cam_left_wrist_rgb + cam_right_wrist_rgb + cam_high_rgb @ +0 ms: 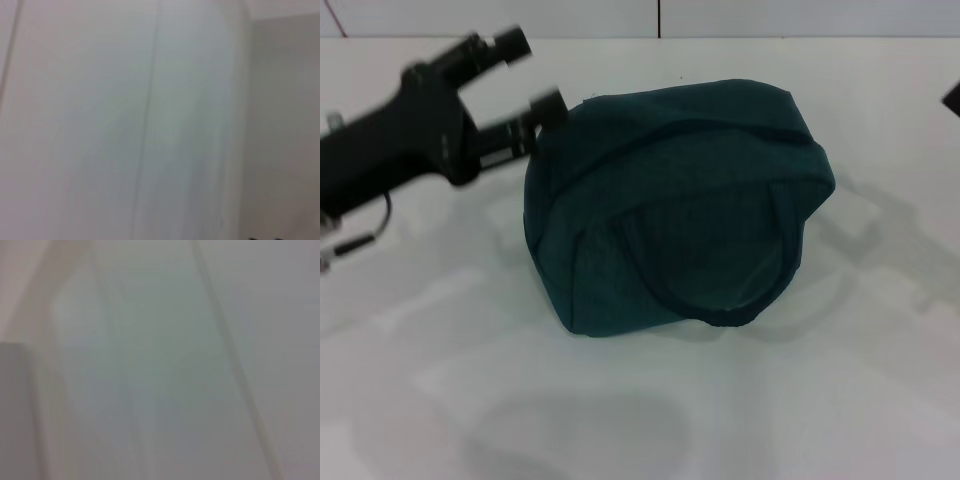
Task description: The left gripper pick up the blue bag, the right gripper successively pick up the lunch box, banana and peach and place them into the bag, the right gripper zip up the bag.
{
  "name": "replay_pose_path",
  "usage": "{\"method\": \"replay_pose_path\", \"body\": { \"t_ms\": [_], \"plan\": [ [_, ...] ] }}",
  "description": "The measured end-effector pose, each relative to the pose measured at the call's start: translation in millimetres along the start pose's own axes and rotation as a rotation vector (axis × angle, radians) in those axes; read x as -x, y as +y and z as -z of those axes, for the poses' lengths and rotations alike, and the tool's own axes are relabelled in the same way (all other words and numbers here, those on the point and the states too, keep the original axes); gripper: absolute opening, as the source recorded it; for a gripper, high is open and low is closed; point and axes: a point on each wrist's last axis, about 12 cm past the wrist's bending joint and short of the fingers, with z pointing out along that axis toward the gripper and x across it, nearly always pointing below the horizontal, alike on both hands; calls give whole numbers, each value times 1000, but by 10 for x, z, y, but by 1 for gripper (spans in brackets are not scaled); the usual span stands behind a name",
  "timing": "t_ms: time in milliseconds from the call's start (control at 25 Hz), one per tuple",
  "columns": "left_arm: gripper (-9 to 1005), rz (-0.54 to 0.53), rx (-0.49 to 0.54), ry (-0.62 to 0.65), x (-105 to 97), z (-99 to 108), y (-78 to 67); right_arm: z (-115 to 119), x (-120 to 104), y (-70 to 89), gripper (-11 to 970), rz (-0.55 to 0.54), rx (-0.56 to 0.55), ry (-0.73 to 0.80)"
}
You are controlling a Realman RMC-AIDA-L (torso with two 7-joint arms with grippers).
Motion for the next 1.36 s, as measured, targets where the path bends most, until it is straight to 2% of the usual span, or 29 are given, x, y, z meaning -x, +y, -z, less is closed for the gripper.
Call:
{"method": "replay_pose_path", "body": {
  "t_ms": [200,240,280,320,360,400,560,760,1360],
  "plan": [
    [802,-5,-35,-71,-286,38,-248,-297,172,-21,643,-58,224,149],
    [821,-29,-41,-99,-361,41,-334,-343,183,-18,642,-63,256,172],
    [841,-31,-44,-102,-369,40,-346,-399,186,-5,640,-67,296,199],
    [860,-34,-59,-106,-393,32,-384,-498,193,39,639,-63,398,255],
    [879,-36,-74,-111,-409,21,-415,-498,193,39,637,-63,398,255],
    [879,-26,-105,-103,-426,-4,-445,-539,198,68,636,-62,454,283],
    [877,22,-198,-56,-434,-92,-474,-622,192,165,635,-69,593,341],
    [875,38,-253,-19,-430,-133,-488,-660,132,235,634,-79,619,343],
    [875,70,-251,-6,-448,-127,-494,-627,99,260,630,-88,609,337]
  ]
}}
